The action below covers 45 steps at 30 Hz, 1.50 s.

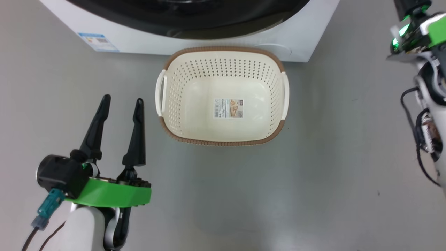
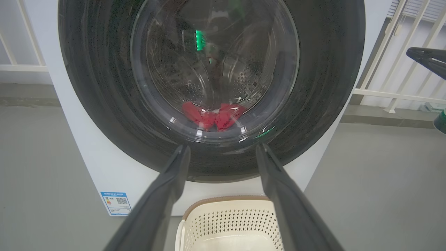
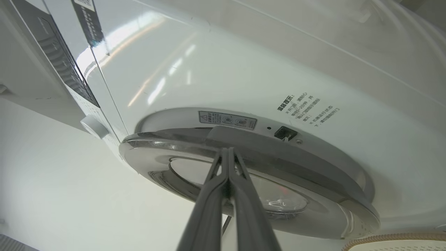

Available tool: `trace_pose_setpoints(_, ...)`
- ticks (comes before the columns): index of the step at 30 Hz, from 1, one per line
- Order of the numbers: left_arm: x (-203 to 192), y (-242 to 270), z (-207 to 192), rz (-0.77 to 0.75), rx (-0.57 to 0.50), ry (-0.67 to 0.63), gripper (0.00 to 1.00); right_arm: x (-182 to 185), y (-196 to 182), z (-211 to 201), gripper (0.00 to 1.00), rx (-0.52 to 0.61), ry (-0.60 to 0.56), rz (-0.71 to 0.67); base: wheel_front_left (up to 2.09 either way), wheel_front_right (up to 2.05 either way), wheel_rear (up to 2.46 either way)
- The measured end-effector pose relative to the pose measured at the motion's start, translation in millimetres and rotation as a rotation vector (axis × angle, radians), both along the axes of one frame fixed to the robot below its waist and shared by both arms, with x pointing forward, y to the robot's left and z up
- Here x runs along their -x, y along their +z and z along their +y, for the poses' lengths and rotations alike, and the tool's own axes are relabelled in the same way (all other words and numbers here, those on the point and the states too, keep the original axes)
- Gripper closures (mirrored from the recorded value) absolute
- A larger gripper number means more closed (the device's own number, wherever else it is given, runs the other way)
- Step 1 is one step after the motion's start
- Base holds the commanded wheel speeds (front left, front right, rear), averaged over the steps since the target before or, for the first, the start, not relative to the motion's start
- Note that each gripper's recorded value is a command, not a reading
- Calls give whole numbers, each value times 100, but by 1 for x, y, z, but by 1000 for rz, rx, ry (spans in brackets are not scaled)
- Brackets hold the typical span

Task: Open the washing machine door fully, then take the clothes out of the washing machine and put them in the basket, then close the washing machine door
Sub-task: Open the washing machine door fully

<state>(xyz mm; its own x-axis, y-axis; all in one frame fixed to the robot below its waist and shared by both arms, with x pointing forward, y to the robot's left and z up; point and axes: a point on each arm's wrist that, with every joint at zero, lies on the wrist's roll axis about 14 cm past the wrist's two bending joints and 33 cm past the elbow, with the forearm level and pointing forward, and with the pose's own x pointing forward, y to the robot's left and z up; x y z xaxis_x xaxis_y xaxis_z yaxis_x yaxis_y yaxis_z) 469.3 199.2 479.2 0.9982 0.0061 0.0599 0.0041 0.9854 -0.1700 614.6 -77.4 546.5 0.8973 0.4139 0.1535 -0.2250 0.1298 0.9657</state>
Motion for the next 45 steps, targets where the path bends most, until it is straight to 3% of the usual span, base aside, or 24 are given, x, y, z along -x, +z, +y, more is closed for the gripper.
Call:
trace_pose_setpoints(7,-6,-14,1,29,1,0,0,-19,-9,14,100,-50,91,18,0,0,0)
trace_pose_setpoints(27,-18,-42,15,85,-26,39,0,-66,-35,49,100,-43,269,48,0,0,0)
trace_pose_setpoints(45,-17,-46,15,97,-28,38,0,-55,-41,66,100,51,447,63,0,0,0)
